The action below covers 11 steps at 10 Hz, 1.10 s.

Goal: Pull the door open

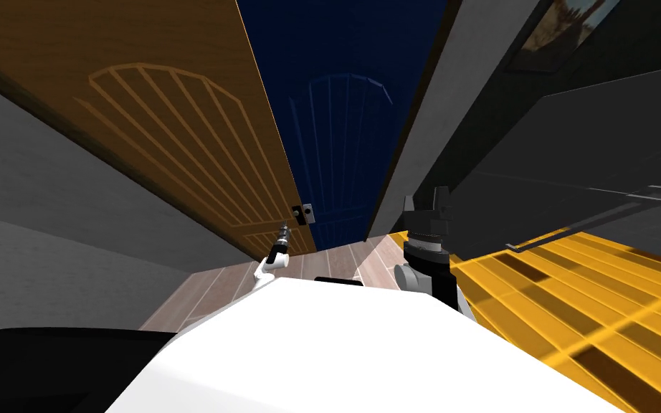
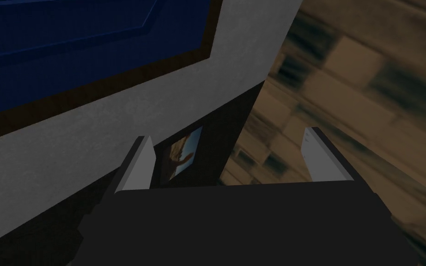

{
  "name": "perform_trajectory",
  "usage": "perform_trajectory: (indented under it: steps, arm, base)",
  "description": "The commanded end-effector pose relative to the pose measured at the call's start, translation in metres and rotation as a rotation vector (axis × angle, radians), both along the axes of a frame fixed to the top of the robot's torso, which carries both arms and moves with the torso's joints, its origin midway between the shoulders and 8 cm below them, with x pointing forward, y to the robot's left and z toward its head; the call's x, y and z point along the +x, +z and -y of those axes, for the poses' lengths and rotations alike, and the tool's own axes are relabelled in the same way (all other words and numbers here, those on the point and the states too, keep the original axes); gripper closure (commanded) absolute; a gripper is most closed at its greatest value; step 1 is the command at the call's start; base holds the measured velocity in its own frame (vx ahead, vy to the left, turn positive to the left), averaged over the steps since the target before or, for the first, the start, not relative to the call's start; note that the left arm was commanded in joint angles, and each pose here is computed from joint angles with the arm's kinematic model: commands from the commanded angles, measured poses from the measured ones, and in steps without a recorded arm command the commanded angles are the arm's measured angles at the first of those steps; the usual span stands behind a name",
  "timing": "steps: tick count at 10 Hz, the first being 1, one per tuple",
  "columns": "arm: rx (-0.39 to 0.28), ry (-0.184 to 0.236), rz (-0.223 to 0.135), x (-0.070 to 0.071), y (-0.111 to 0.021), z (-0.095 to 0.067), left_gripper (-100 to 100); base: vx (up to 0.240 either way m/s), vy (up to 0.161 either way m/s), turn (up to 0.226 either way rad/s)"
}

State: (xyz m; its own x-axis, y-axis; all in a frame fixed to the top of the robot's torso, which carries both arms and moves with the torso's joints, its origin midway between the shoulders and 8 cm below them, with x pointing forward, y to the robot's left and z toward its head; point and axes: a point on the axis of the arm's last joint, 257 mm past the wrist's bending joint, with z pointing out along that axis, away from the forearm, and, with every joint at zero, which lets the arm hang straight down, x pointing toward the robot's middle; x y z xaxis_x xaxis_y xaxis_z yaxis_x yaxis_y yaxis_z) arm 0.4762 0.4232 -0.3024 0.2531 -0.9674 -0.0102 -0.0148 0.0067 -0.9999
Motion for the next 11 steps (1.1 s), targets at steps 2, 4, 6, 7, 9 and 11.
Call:
perform_trajectory:
  steps: [2,4,6,7,9,11]
  arm:
    - [0.021,0.058,-0.035,-0.019,-0.01,-0.037,-100]
    - [0.034,0.098,-0.055,-0.031,-0.014,-0.061,-100]
    - [0.031,0.092,-0.047,-0.025,-0.011,-0.056,-100]
    - [0.027,0.08,-0.038,-0.019,-0.009,-0.049,-100]
    - [0.015,0.048,-0.014,-0.004,-0.001,-0.028,-100]
    - [0.007,0.022,0.004,0.007,0.005,-0.011,-100]
  base:
    - [-0.009,0.045,0.181]
    - [0.1,0.103,0.124]
    - [0.18,0.06,-0.039]
    - [0.192,0.029,-0.103]
    - [0.217,-0.049,-0.13]
    - [0.156,-0.108,-0.106]
